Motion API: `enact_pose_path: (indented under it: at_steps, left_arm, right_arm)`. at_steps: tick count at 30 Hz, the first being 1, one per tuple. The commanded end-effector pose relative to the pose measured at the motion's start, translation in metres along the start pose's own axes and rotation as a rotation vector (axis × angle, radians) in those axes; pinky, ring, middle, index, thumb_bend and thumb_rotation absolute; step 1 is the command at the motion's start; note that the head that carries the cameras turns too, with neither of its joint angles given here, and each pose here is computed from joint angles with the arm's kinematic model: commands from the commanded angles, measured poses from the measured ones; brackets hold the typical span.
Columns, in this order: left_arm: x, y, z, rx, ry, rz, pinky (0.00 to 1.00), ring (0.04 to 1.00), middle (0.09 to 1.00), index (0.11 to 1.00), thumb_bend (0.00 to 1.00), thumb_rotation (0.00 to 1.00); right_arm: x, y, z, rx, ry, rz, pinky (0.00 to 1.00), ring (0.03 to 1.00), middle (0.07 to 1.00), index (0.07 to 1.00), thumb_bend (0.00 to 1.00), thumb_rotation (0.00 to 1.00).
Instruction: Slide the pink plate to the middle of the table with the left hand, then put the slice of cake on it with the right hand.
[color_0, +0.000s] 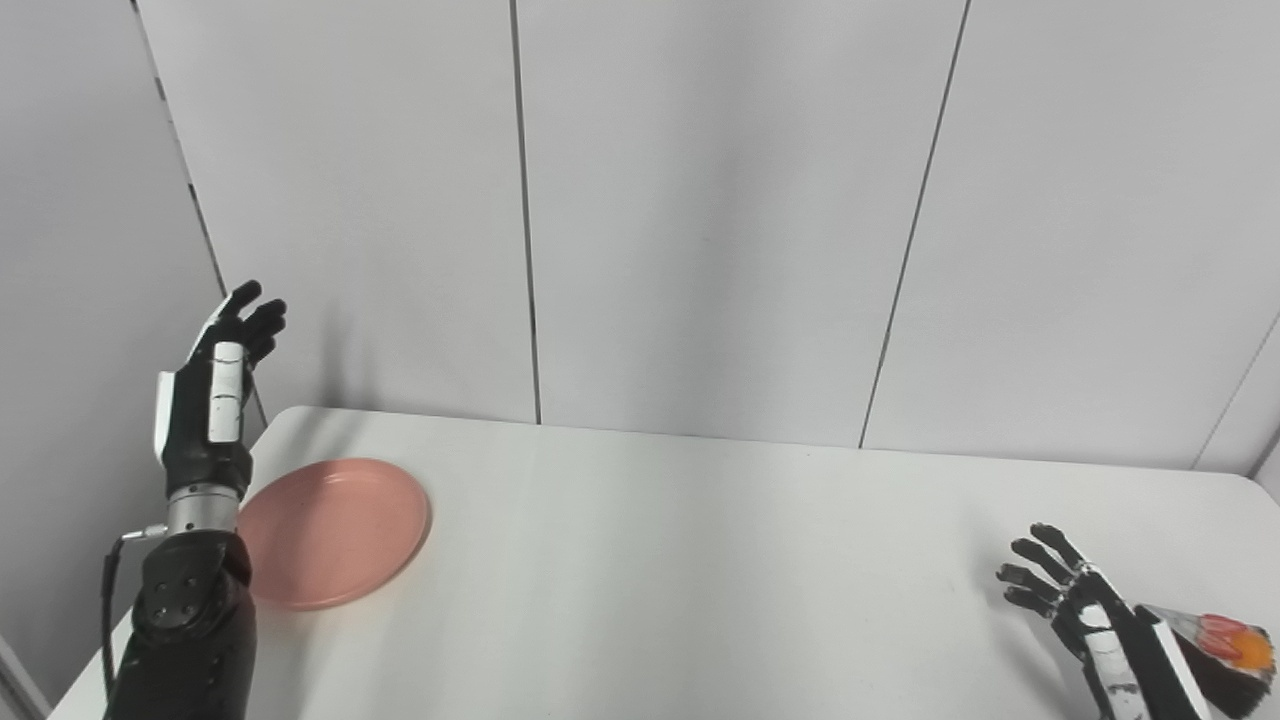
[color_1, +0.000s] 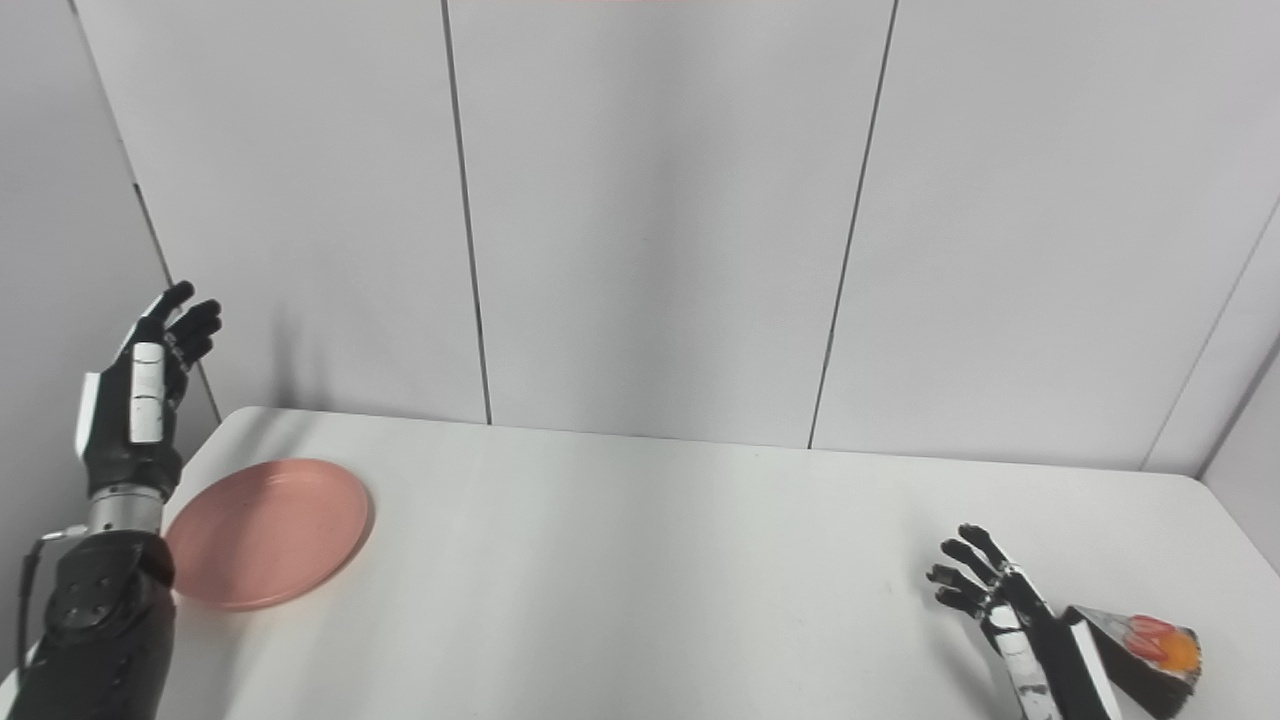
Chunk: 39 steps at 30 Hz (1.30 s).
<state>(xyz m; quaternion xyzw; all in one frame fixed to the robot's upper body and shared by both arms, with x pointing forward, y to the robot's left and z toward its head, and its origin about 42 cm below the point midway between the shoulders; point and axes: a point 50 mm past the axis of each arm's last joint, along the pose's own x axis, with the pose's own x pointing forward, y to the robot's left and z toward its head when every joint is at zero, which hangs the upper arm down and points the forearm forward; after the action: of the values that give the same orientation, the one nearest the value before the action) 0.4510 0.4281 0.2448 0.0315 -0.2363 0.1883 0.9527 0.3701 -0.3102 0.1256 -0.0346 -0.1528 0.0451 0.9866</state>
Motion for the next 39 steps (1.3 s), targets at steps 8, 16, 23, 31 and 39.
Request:
enact_pose_path:
  at_steps: [8, 16, 23, 31, 39]
  left_arm:
    - [0.029, 0.043, -0.003, -0.007, 0.014, 0.072, 0.79, 0.778, 0.772, 0.776, 0.84, 0.88]
    - [0.017, 0.056, -0.032, 0.006, 0.148, 0.086, 0.69, 0.733, 0.748, 0.719, 0.85, 0.84]
    - [0.005, 0.051, -0.049, -0.018, 0.211, 0.086, 0.69, 0.724, 0.756, 0.753, 0.83, 0.83]
    - [-0.003, 0.024, -0.061, -0.031, 0.245, 0.042, 0.7, 0.752, 0.758, 0.765, 0.75, 0.86]
    - [-0.008, -0.003, -0.064, -0.007, 0.242, -0.063, 0.68, 0.723, 0.736, 0.728, 0.8, 0.89]
  right_arm:
    - [-0.072, 0.027, -0.056, 0.117, 0.238, -0.033, 0.75, 0.772, 0.848, 0.875, 0.93, 0.92]
    - [-0.073, 0.027, -0.055, 0.114, 0.236, -0.033, 0.75, 0.766, 0.847, 0.871, 0.94, 0.92]
    - [-0.073, 0.028, -0.054, 0.11, 0.233, -0.03, 0.74, 0.767, 0.85, 0.871, 0.94, 0.92]
    - [-0.073, 0.029, -0.052, 0.111, 0.232, -0.027, 0.74, 0.77, 0.855, 0.873, 0.93, 0.92]
    - [-0.072, 0.033, -0.049, 0.103, 0.23, -0.017, 0.74, 0.771, 0.859, 0.879, 0.94, 0.92]
